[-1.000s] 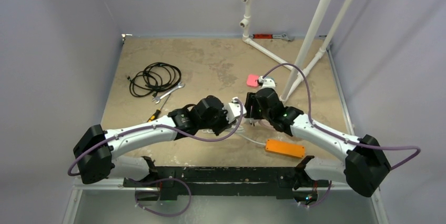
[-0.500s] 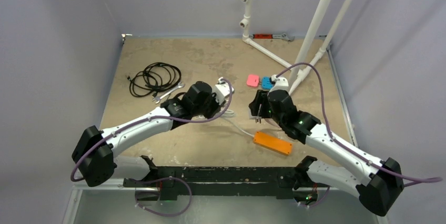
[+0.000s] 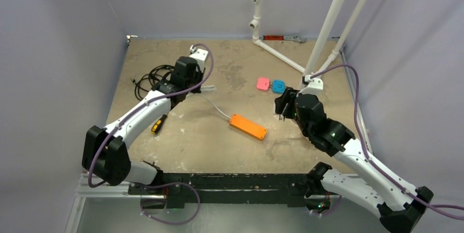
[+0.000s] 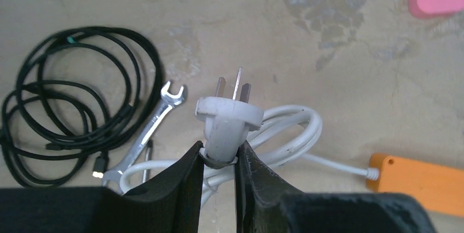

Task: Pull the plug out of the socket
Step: Place the socket at the center of the board.

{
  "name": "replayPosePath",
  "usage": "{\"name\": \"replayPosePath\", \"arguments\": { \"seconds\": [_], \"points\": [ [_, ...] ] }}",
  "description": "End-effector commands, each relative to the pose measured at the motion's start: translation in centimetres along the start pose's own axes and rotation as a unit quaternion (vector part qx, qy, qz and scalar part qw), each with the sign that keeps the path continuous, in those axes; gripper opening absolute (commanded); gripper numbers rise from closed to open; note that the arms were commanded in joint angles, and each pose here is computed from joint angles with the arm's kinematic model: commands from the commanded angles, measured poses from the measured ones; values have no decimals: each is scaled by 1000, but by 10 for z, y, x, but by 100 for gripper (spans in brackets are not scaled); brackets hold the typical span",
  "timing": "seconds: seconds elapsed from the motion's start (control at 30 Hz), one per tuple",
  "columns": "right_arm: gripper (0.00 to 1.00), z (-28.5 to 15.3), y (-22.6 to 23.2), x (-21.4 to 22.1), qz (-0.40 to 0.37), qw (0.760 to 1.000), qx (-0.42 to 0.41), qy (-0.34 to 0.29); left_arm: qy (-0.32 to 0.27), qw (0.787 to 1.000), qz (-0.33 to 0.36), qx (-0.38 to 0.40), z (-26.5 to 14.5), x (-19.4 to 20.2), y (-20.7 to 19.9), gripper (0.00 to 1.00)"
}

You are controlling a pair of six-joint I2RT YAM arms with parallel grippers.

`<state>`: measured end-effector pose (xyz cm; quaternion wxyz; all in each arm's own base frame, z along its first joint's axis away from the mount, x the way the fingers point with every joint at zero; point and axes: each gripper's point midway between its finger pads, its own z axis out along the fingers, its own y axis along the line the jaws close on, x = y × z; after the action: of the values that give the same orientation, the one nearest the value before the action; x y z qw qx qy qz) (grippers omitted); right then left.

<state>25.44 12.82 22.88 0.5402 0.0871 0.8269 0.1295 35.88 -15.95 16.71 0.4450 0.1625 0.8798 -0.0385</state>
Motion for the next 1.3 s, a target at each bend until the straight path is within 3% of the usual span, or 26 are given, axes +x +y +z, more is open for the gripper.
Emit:
{"name": "replayPosePath", "arguments": {
  "seconds": [0.0, 0.23, 0.4, 0.53, 0.67, 1.0, 1.03, 1.07, 1.2, 1.27],
  "points": [
    [0, -8, 9, -27, 33, 999, -15, -39, -128, 988, -60, -57, -9, -97, 25, 0],
    [0, -8, 15, -14, 37, 998, -40, -20, -205, 972, -50, -101, 25, -155, 44, 0],
    [0, -13, 11, -14, 28, 999, -34, -10, -213, 969, -65, -108, 64, -179, 57, 0],
    [0, -21, 11, -17, 22, 999, -41, -6, -146, 982, -49, -106, 121, -157, 54, 0],
    [0, -23, 9, -14, 24, 999, -42, -3, -86, 991, -43, -92, 165, -107, 45, 0],
    [0, -14, 15, -6, 21, 999, -44, 10, 0, 996, -40, -75, 213, -36, 36, 0],
    [0, -14, 15, -5, 21, 999, -45, 12, 4, 996, -37, -75, 215, -32, 36, 3],
    [0, -13, 16, -5, 21, 999, -46, 12, 10, 996, -33, -77, 217, -27, 37, 12],
    [0, -13, 18, -3, 15, 998, -53, 16, 13, 996, -32, -81, 215, -27, 39, 62],
    [0, -14, 19, -3, 13, 998, -58, 16, 0, 996, -44, -77, 209, -38, 38, 79]
  ]
}}
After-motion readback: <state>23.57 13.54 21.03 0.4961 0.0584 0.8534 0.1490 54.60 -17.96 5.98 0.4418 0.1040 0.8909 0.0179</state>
